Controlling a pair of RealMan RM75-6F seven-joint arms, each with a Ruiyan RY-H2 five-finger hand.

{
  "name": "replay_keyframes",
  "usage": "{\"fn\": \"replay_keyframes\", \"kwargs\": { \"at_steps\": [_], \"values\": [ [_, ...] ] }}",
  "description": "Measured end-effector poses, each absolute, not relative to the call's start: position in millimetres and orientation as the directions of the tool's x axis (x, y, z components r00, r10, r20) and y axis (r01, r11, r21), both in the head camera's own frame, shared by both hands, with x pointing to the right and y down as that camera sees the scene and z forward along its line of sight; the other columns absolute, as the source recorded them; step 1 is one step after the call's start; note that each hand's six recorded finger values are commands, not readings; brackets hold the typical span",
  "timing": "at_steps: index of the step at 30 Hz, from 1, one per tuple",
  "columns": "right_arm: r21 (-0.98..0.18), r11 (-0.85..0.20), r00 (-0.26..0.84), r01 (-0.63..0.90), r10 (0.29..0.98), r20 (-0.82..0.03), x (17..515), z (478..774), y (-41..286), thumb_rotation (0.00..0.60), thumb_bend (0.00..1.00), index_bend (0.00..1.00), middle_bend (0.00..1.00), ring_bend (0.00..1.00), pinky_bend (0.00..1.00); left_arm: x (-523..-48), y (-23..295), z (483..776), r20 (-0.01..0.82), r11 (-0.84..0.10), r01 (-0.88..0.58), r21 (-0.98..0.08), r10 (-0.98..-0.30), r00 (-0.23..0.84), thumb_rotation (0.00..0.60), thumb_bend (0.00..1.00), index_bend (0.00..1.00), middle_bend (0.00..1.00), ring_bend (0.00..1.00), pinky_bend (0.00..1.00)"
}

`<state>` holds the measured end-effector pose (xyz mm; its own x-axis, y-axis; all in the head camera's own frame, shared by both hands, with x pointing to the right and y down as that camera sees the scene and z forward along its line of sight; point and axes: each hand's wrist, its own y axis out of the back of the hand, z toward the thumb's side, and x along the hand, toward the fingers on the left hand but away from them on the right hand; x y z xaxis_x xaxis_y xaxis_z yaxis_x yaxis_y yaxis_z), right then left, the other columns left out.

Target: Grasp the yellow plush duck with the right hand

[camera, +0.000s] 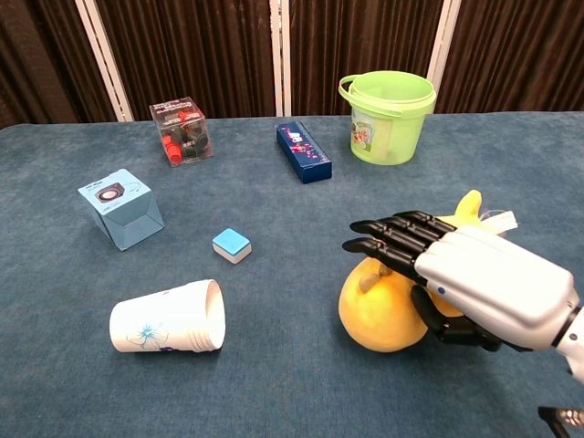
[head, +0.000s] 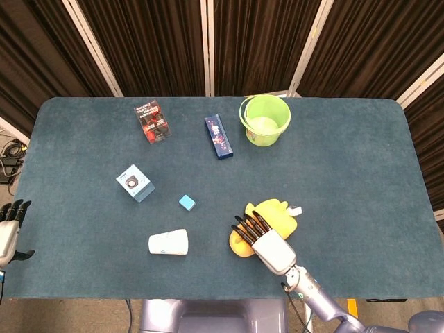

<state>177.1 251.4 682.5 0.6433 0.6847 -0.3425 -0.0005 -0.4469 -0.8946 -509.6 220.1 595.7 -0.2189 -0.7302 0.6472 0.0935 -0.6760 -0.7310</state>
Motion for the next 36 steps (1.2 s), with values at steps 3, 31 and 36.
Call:
{"fn": "replay_keyframes", "kwargs": {
  "at_steps": [3,31,36],
  "values": [
    [-0.891,-0.454,0.637,-0.013,0.683,-0.358,176.4,686.4,249.3,0.6,1.0,0.0,0.0,0.0,0.0,-509.8,220.2,596.3,0.65,-0.678,0.092,-0.729,-0.728,-0.219,0.6,0.15,0.0,0.0,0.0,0.0],
    [-0.873,-0.485,0.507,-0.056,0.739,-0.444,210.4,705.8,215.8,0.6,0.99,0.0,0.0,0.0,0.0,-507.2,220.0,594.4,0.647,-0.676,0.097,-0.731,-0.731,-0.217,0.6,0.15,0.0,0.0,0.0,0.0],
    [-0.861,-0.506,0.537,-0.047,0.714,-0.449,203.8,705.5,232.1,0.6,0.98,0.0,0.0,0.0,0.0,-501.8,215.9,588.0,0.613,-0.635,0.091,-0.767,-0.767,-0.187,0.6,0.15,0.0,0.0,0.0,0.0]
  ]
}}
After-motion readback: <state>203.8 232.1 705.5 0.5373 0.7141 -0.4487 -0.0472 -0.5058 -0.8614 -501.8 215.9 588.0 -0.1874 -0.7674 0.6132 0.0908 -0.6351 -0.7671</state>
